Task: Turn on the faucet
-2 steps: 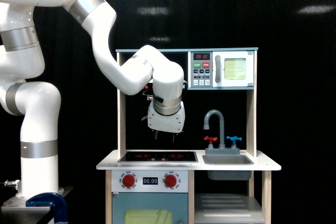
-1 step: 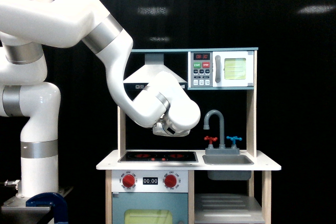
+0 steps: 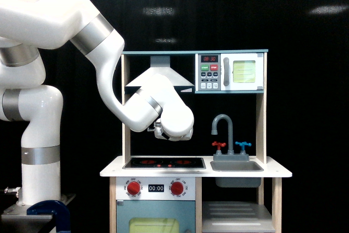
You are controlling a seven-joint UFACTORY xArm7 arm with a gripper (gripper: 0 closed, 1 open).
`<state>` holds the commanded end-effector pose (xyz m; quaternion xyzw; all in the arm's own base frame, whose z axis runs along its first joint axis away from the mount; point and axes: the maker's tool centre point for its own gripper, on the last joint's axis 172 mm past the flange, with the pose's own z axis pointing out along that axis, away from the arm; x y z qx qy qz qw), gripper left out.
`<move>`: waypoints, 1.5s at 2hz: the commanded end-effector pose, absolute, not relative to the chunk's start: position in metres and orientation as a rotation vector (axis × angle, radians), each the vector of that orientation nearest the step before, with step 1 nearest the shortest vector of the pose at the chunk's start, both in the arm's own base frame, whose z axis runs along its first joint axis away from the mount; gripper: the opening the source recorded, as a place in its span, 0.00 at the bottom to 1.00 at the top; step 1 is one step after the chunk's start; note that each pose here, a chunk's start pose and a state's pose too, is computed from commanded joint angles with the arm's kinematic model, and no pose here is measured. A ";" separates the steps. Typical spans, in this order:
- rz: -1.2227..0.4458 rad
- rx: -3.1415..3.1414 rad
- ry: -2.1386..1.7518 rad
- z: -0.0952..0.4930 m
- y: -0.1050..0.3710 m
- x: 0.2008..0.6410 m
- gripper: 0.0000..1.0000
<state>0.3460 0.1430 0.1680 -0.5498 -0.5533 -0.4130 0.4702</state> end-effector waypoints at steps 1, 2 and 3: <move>-1.024 -1.278 -1.346 0.166 0.142 0.345 1.00; -1.017 -1.244 -1.350 0.174 0.147 0.351 1.00; -1.017 -1.244 -1.350 0.188 0.146 0.350 1.00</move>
